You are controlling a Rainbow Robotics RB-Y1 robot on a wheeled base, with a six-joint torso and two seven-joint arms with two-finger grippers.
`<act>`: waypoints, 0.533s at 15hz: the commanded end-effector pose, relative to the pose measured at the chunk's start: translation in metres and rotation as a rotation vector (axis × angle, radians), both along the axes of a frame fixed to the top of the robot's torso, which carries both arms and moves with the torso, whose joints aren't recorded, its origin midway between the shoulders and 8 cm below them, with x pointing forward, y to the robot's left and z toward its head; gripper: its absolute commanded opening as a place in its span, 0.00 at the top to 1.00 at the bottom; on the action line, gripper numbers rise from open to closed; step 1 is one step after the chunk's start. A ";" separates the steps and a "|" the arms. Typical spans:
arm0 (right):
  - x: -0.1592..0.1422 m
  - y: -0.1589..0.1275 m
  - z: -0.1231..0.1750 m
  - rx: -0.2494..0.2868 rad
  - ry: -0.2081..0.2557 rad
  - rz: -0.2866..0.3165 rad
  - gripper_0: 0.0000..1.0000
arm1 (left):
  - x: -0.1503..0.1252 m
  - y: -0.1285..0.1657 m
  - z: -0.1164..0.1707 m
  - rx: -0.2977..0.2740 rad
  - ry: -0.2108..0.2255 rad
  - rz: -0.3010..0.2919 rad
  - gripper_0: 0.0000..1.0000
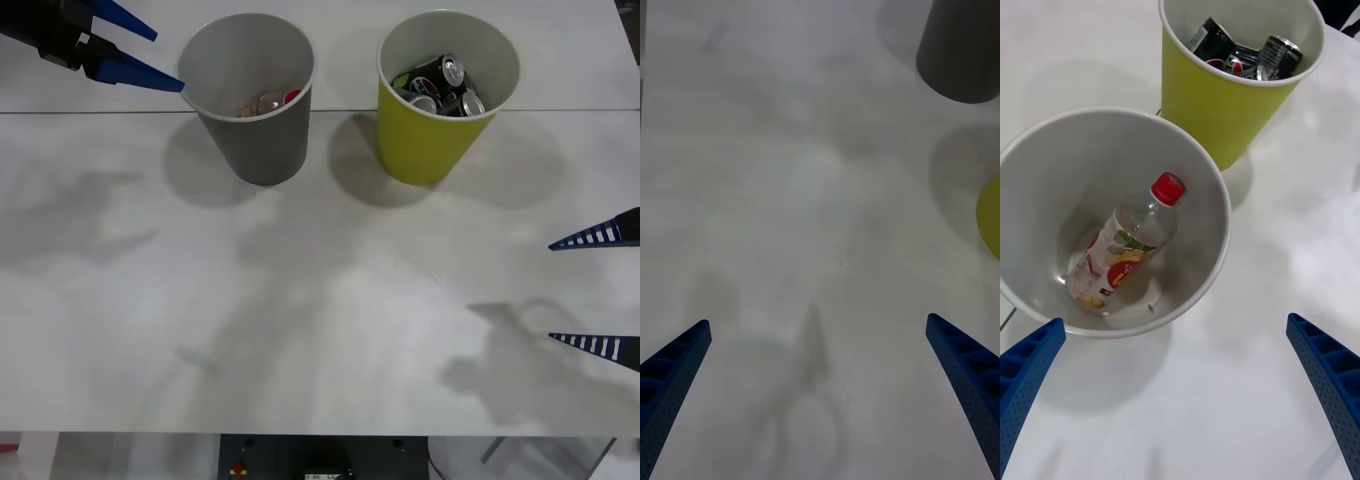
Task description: Put the can into the green bin and the plastic bottle into the gray bin
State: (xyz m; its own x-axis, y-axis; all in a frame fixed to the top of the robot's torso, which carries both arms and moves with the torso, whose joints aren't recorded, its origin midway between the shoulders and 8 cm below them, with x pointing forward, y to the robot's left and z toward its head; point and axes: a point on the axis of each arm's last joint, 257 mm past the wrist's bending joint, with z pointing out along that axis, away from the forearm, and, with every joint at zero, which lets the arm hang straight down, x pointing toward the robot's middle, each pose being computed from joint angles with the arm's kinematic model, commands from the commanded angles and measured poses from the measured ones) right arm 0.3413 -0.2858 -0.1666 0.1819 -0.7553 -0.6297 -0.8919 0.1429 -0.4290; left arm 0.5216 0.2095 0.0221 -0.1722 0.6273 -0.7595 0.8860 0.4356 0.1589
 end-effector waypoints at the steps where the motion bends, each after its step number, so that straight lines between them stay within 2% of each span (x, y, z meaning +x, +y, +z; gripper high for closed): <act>1: 0.000 0.000 0.000 0.000 0.000 0.000 0.00 | -0.020 0.013 -0.018 -0.002 -0.047 -0.033 0.00; 3: 0.000 0.000 0.000 0.000 0.000 0.000 0.00 | -0.036 0.018 -0.030 0.001 -0.061 -0.047 0.00; 6: 0.000 0.000 0.000 0.000 0.000 0.000 0.00 | -0.057 0.024 -0.046 0.039 -0.098 -0.075 0.00; 8: 0.000 0.000 0.000 0.000 0.000 0.000 0.00 | -0.067 0.030 -0.058 0.090 -0.151 -0.117 0.00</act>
